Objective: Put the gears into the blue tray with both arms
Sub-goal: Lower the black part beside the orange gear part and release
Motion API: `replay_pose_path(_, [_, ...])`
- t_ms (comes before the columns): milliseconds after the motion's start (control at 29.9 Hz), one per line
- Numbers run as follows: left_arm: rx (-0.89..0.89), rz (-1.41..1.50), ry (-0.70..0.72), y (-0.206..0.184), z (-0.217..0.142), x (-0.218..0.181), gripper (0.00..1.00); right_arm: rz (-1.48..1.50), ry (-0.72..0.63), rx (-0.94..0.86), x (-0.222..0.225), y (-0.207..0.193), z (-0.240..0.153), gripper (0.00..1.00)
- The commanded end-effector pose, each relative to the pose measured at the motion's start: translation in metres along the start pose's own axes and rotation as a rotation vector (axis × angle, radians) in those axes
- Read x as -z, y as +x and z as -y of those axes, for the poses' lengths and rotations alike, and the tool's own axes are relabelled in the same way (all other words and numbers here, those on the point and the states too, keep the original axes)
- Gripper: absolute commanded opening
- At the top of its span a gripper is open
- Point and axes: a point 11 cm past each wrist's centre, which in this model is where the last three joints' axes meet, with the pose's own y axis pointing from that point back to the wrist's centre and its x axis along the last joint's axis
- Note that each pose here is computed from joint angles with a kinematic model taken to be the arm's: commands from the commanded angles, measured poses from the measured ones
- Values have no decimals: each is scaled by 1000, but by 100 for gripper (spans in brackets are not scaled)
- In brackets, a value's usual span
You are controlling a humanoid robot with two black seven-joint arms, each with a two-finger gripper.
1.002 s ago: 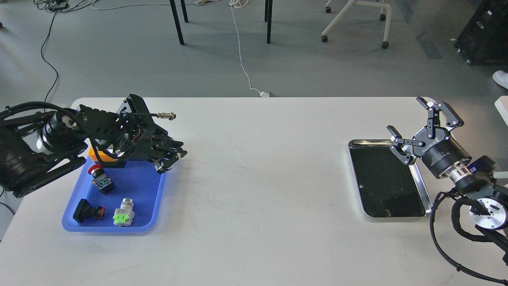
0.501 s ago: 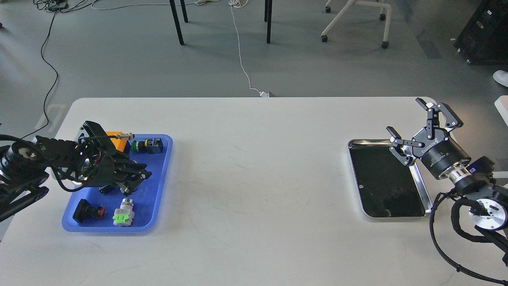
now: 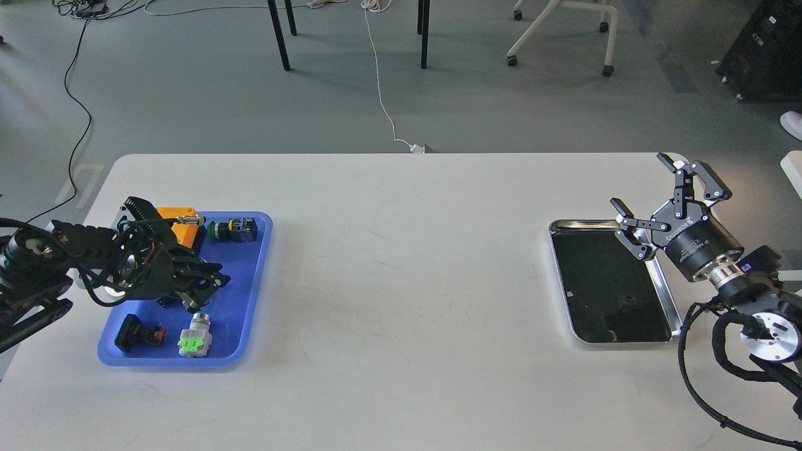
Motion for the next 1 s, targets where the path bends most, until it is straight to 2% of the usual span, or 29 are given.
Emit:
replay_pose_path(0, [8, -10, 16, -3, -1, 5, 18, 0, -2, -1, -1, 0, 0, 96])
replay_pose_path(200, [6, -11, 12, -3, 2, 4, 23, 1, 0, -1, 0, 0, 0, 96])
replay_pose_path(802, [22, -33, 18, -9, 13, 5, 25, 0, -2, -1, -1, 0, 0, 96])
replay_pose_path(902, [22, -33, 18, -9, 13, 5, 31, 0, -2, -1, -1, 0, 0, 96])
replay_pose_path(969, [22, -33, 18, -9, 13, 5, 42, 0, -2, -1, -1, 0, 0, 96])
